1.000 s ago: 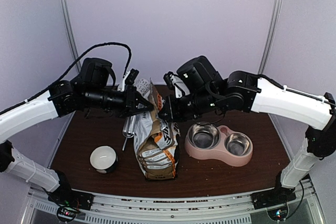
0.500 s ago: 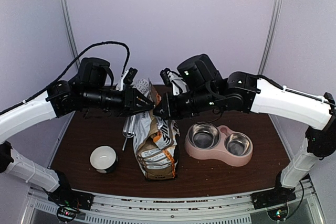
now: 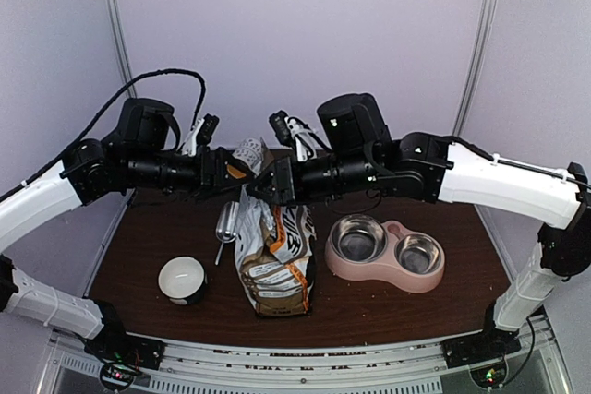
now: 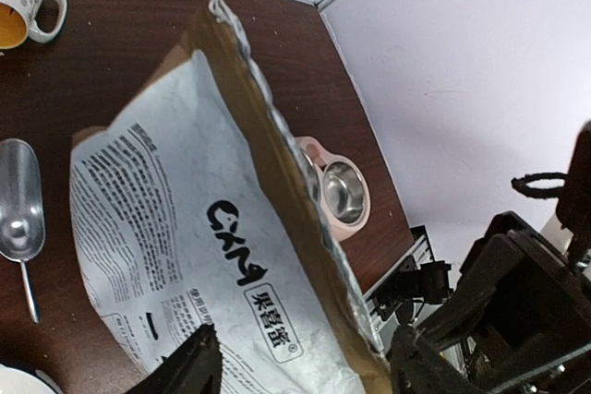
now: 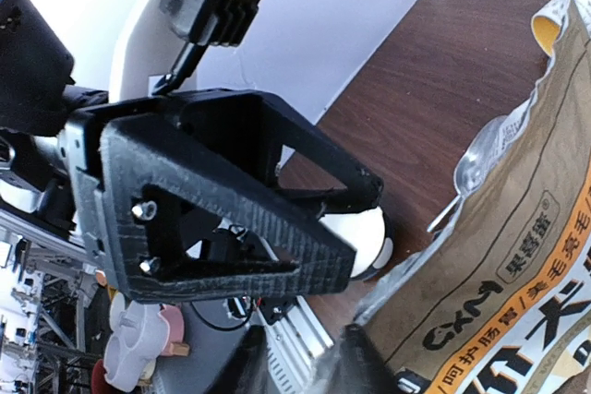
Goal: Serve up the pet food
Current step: Open the seal of the pet food bag.
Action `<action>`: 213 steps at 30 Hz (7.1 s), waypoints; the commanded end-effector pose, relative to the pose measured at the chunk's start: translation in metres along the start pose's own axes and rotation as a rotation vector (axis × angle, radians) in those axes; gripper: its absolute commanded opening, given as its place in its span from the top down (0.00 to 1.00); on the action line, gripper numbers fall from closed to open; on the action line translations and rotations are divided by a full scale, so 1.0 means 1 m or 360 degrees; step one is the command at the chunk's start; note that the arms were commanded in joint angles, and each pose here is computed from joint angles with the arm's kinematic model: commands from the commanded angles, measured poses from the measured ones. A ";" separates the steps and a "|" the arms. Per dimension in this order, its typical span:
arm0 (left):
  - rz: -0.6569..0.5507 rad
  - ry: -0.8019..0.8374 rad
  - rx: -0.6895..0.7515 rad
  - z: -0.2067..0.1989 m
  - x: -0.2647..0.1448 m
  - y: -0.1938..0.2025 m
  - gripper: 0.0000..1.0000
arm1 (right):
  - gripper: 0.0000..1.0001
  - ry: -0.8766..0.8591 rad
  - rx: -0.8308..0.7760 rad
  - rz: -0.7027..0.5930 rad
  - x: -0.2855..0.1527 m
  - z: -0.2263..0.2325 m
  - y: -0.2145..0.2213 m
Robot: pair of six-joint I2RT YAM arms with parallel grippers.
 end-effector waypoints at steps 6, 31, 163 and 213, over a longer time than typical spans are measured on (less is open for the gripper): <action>-0.0290 -0.0012 0.0176 -0.007 -0.027 -0.042 0.26 | 0.38 0.0248 -0.0048 -0.0248 -0.060 -0.021 -0.044; -0.0341 0.0118 0.0550 -0.003 -0.022 -0.034 0.42 | 0.70 0.0535 0.0226 0.0297 -0.061 -0.010 -0.009; 0.0220 0.0468 0.0068 -0.007 0.044 0.015 0.93 | 1.00 0.0184 0.0005 0.0210 -0.003 0.003 0.000; -0.0120 0.0383 0.0034 -0.010 0.025 -0.015 1.00 | 1.00 0.0842 -0.0280 0.0187 -0.012 -0.025 0.005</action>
Point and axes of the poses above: each gripper's point midway between its finger pads, its own x axis out along the fingers, its own z axis along the line the jaws close on, y = z × x, the point moved 6 cm from there along -x, back along the fingers, and after that the axes turned 6 degrees about -x, right-handed, at the moved point
